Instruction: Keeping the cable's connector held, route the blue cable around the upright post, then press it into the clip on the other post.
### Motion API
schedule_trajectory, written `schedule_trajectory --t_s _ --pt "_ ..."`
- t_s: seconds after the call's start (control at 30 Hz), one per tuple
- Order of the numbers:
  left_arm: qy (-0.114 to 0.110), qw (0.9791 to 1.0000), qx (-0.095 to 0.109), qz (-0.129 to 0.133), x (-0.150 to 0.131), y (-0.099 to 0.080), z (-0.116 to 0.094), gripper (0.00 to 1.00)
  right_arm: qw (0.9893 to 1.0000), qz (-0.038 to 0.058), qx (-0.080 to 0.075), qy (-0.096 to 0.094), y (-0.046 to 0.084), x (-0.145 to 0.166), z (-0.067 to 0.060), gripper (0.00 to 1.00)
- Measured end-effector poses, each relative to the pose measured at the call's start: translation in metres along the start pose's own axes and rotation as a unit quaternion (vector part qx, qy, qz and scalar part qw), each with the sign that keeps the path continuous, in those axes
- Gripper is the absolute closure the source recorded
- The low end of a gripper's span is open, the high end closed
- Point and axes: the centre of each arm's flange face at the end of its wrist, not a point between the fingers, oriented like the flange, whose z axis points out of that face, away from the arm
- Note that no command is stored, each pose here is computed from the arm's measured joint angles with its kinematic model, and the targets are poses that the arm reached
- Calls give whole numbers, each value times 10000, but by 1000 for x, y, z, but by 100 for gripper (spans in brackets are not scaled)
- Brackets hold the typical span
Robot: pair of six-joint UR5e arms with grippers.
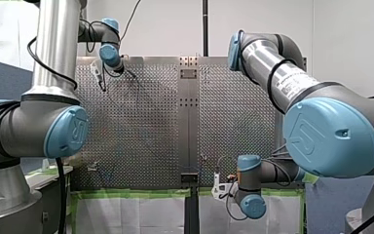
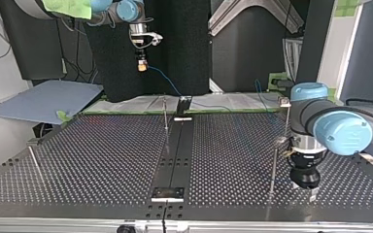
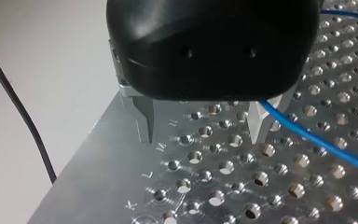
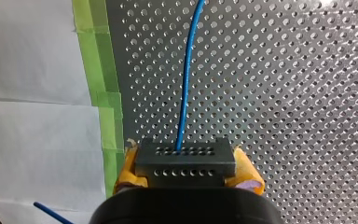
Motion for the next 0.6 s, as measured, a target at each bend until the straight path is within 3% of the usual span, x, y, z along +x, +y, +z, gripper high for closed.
schedule_trajectory --t_s 0.3,0.6 --pt "40 9992 39 -384 17 6 -2 2 10000 -17 28 -29 -2 -1 -1 100" --pt "133 9969 164 -753 31 10 -4 2 10000 -21 57 -41 -5 -1 -3 100"
